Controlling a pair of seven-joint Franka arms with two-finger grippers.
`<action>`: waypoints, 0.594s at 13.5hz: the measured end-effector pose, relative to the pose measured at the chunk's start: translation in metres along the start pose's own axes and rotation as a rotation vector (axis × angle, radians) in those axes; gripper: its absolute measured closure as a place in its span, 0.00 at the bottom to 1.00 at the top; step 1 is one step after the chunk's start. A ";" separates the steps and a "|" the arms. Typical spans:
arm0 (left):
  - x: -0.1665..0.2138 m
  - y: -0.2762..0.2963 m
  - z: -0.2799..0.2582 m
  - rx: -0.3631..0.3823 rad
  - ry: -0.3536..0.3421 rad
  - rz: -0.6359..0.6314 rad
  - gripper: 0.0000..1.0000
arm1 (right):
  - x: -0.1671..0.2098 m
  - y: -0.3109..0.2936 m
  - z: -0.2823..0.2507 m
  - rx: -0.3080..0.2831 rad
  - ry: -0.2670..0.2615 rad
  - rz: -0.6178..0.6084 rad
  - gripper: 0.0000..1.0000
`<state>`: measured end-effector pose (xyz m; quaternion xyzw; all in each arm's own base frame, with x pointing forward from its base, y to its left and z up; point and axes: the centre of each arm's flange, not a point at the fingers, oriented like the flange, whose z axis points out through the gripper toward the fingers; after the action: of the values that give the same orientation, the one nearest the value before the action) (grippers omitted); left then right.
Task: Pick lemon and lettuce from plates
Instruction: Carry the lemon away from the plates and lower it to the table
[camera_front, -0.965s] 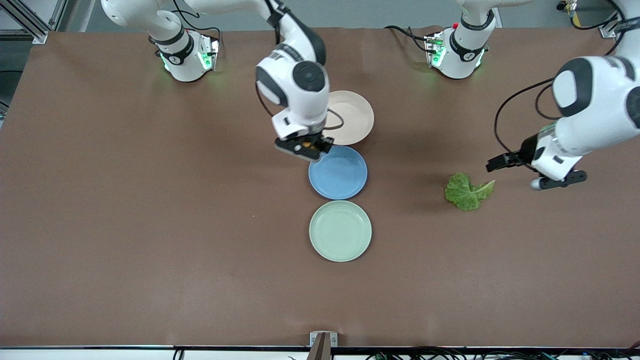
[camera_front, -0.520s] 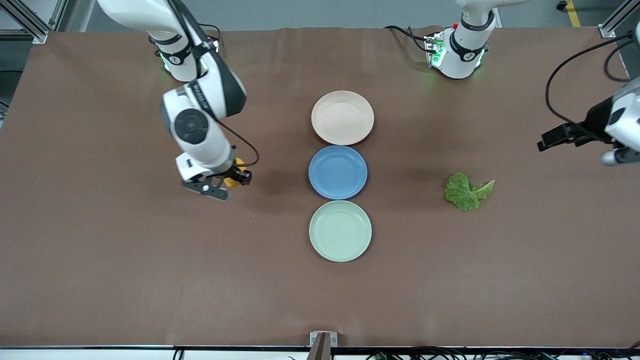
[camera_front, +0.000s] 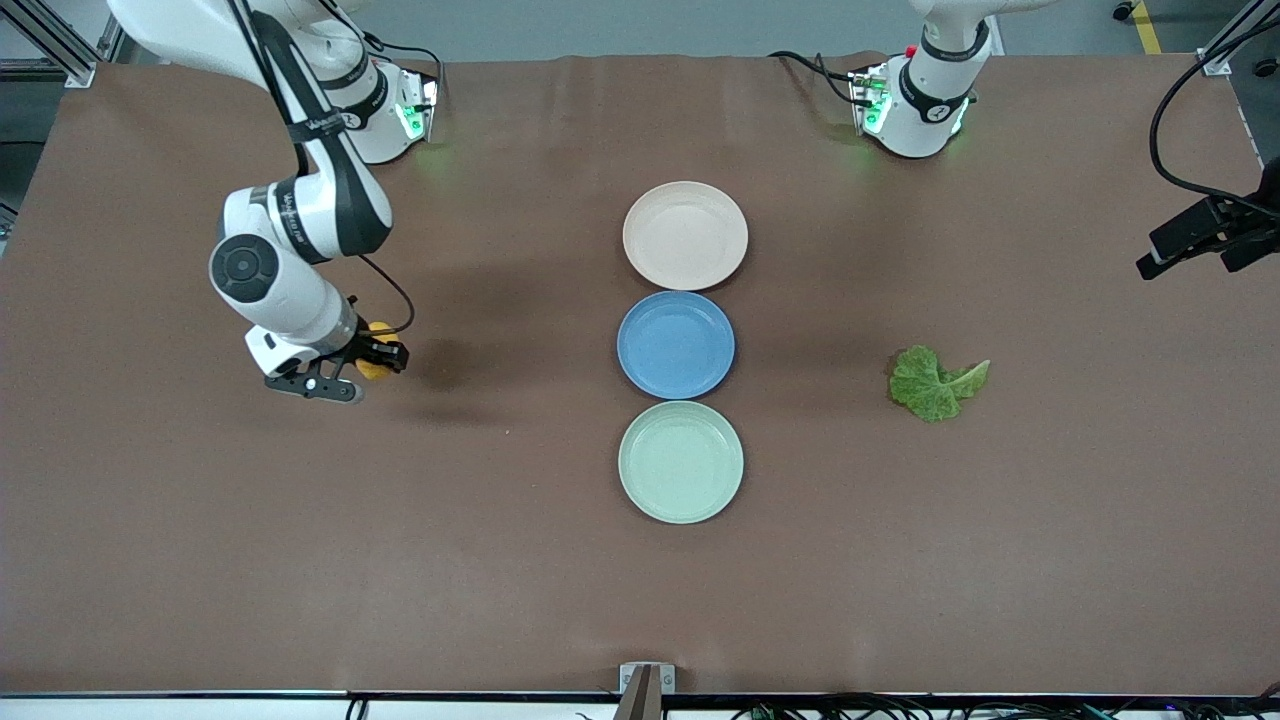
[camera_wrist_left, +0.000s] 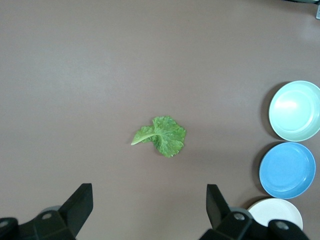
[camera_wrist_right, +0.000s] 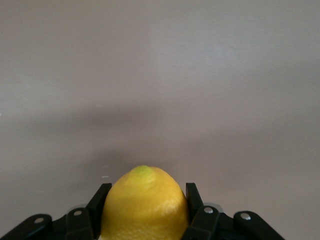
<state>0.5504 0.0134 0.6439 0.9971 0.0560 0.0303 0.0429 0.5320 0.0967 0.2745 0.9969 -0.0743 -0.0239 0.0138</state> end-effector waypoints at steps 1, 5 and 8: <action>0.000 0.005 -0.002 -0.001 0.003 0.009 0.00 | 0.000 0.016 0.007 0.004 0.006 -0.015 0.35; 0.001 0.012 -0.003 -0.002 0.001 0.018 0.00 | 0.000 0.057 0.032 0.018 0.063 -0.075 0.35; 0.005 0.010 0.005 -0.002 -0.013 0.016 0.00 | -0.002 0.072 0.053 0.015 0.053 -0.103 0.35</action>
<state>0.5567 0.0034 0.6404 0.9976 0.0475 0.0242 0.0440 0.5172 0.0246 0.2236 0.9997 -0.0225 0.0026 0.0073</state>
